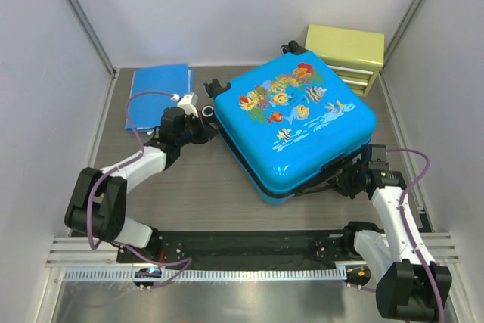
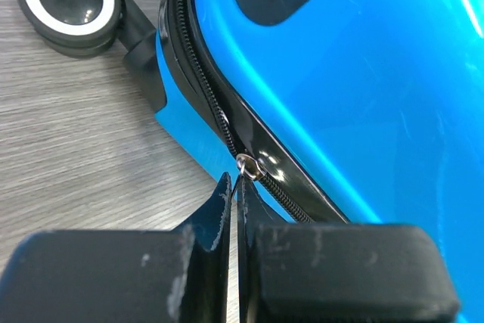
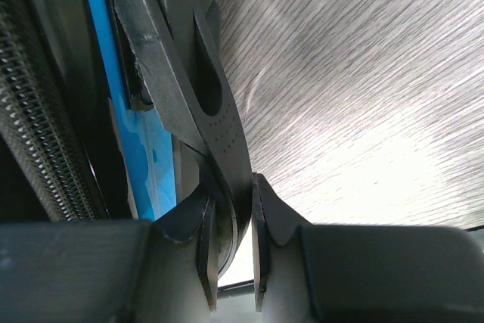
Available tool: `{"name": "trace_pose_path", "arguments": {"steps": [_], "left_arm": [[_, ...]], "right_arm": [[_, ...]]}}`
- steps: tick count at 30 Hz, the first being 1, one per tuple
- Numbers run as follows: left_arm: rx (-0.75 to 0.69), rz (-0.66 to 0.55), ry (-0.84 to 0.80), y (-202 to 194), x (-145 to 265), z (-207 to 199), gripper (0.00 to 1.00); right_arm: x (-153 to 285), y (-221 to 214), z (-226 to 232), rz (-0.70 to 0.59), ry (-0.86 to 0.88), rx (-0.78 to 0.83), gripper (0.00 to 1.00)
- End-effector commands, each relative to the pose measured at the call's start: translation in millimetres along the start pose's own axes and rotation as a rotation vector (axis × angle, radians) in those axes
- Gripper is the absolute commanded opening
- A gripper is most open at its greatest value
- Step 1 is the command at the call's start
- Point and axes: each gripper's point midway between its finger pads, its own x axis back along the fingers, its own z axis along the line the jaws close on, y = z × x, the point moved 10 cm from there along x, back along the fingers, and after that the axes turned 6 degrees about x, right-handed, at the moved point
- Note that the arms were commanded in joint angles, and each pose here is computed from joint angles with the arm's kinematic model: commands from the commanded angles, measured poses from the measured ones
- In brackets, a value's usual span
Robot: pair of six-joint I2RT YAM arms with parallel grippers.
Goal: Pack the luggage
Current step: Zip the luggage at the center of the board.
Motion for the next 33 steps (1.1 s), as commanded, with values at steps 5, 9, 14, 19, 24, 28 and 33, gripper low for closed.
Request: {"name": "trace_pose_path", "arguments": {"steps": [5,9,14,19,24,28,33], "left_arm": [[-0.025,-0.294,0.155,80,-10,27,0.0],[-0.016,-0.313,0.174,97,-13,33,0.0],[0.002,-0.325,0.181,103,-14,41,0.0],[-0.018,-0.313,0.094,96,-4,32,0.0],[-0.006,-0.274,0.051,62,7,21,0.0],[-0.007,-0.241,0.029,34,22,10,0.0],[-0.019,-0.192,0.024,8,40,1,0.0]], "right_arm": [[14,21,-5,-0.189,-0.075,0.022,0.01],[14,21,-6,-0.186,-0.081,0.022,0.01],[14,23,-8,-0.195,-0.096,0.026,0.01],[18,32,-7,-0.235,-0.119,0.051,0.01],[13,47,-4,-0.266,-0.15,0.098,0.01],[10,63,3,-0.299,-0.139,0.134,0.01],[4,79,9,-0.313,-0.128,0.19,0.01]]}}
